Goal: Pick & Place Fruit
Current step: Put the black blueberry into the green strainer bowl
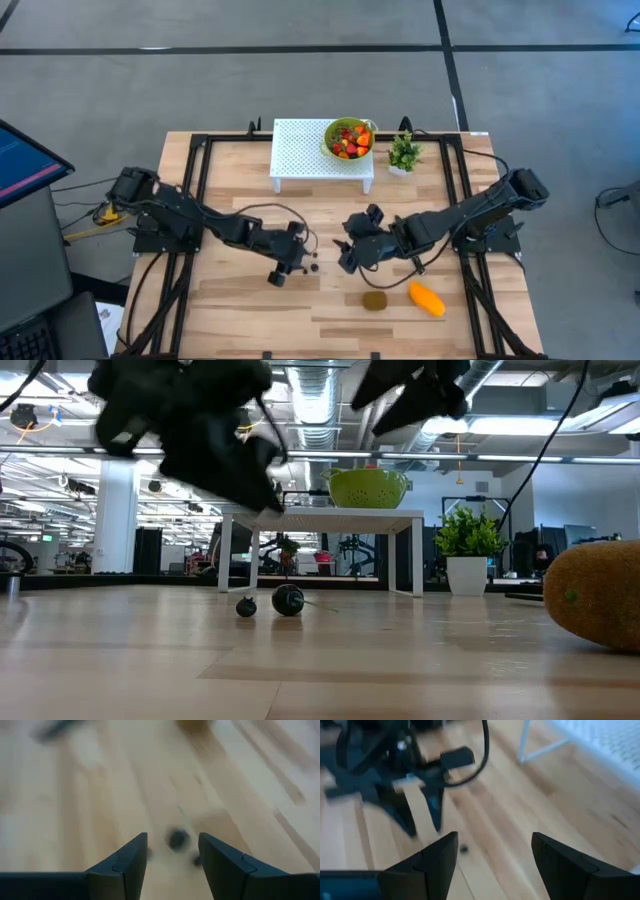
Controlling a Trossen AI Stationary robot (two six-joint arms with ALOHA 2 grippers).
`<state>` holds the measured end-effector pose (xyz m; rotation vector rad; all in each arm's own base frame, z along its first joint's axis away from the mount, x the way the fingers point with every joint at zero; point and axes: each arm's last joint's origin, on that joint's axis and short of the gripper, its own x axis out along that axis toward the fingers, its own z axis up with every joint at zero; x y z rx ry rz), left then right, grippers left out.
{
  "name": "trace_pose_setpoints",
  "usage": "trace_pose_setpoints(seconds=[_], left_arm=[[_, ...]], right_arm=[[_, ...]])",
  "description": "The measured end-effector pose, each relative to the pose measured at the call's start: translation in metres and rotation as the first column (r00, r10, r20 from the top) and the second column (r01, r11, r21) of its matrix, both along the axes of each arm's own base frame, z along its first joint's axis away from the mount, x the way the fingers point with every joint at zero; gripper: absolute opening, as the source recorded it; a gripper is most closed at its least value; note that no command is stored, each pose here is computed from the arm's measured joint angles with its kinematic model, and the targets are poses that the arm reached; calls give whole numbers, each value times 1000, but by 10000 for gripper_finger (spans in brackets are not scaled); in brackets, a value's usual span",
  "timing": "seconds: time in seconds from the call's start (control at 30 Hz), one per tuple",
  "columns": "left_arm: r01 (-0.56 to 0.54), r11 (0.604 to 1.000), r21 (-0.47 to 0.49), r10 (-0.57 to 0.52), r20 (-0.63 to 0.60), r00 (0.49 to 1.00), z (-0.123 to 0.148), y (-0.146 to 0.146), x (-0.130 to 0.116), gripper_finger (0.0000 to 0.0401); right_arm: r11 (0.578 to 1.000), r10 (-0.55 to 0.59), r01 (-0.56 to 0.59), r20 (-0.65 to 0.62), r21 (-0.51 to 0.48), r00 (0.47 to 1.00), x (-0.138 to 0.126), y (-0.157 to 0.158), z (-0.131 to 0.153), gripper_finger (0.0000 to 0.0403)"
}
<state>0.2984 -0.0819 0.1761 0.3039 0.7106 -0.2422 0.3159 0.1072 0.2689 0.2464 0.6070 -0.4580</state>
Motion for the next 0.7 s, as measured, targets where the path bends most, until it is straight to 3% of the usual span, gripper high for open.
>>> trace_pose_setpoints(seconds=[0.23, 0.7], left_arm=[[53, 998, -35, -58, -164, 985, -44, -12, -4, 170], [-28, 996, -88, 16, -140, 990, -70, -18, 9, 170]], right_arm=[[998, 56, -58, -69, -21, 996, 6, 15, -23, 248], [999, 33, -34, -103, -1, 994, 24, 8, -44, 248]])
